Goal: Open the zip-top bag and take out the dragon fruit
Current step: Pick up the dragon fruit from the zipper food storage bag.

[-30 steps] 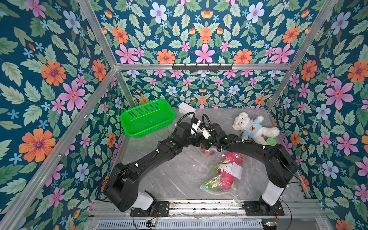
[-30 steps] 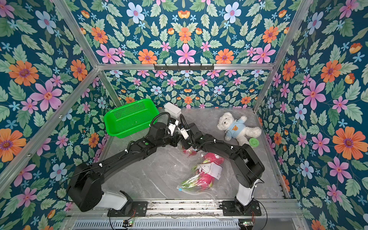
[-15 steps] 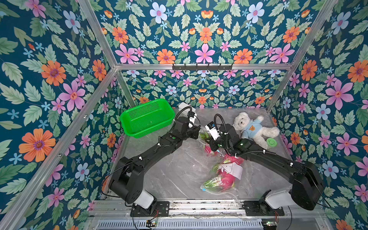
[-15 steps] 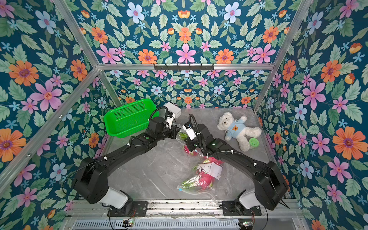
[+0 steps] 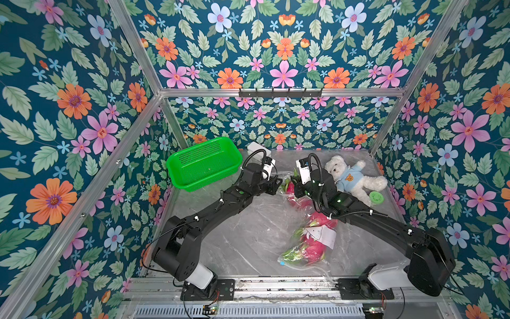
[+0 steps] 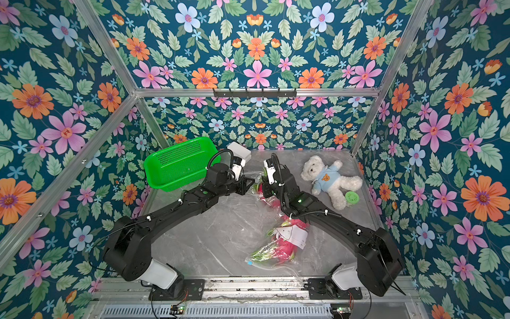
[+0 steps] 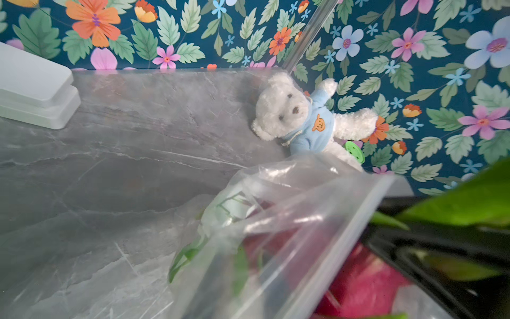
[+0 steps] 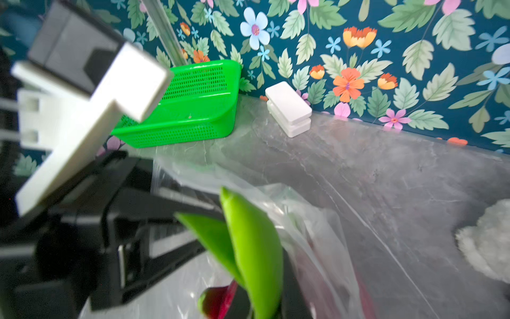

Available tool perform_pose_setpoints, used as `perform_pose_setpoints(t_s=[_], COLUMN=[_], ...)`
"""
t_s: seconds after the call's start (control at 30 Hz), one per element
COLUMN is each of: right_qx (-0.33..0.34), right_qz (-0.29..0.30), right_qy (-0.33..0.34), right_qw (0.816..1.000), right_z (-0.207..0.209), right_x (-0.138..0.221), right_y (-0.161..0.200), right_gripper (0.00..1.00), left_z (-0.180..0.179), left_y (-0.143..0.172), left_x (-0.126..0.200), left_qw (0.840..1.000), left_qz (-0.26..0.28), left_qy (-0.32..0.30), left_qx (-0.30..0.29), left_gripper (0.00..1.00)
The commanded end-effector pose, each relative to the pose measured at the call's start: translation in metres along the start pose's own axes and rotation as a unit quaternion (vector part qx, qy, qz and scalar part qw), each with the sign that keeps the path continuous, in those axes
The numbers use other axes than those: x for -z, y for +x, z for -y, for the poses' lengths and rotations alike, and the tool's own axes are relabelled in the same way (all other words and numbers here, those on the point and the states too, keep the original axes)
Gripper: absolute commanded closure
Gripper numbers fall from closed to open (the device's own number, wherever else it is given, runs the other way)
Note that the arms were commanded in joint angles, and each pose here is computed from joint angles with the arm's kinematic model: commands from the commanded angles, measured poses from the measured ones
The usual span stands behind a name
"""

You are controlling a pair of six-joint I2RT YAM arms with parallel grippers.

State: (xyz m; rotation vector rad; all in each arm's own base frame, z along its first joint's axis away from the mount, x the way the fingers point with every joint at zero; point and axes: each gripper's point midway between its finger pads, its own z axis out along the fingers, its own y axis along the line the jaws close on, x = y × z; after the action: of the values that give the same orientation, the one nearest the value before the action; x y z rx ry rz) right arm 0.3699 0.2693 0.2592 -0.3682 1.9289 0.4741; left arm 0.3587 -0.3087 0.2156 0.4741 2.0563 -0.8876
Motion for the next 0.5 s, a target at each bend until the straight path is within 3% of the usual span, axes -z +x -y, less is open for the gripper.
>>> perform_pose_setpoints(t_s=[0.0,0.47], right_qx=[-0.022,-0.048], right_qz=[0.050,0.144], right_qy=[-0.003,-0.104], right_qw=[0.998,0.983], right_z=[-0.003,-0.033], right_x=[0.003,0.063], right_y=[-0.029,-0.080], right_gripper=[1.00,1.00], left_z=[0.015,0.000], left_y=[-0.007,0.005], left_x=[0.004,-0.019], left_qw=[0.999,1.000], left_qz=[0.013,-0.008], left_qy=[0.038,0.019], left_qx=[0.006,0.006], left_gripper=[0.72,0.70])
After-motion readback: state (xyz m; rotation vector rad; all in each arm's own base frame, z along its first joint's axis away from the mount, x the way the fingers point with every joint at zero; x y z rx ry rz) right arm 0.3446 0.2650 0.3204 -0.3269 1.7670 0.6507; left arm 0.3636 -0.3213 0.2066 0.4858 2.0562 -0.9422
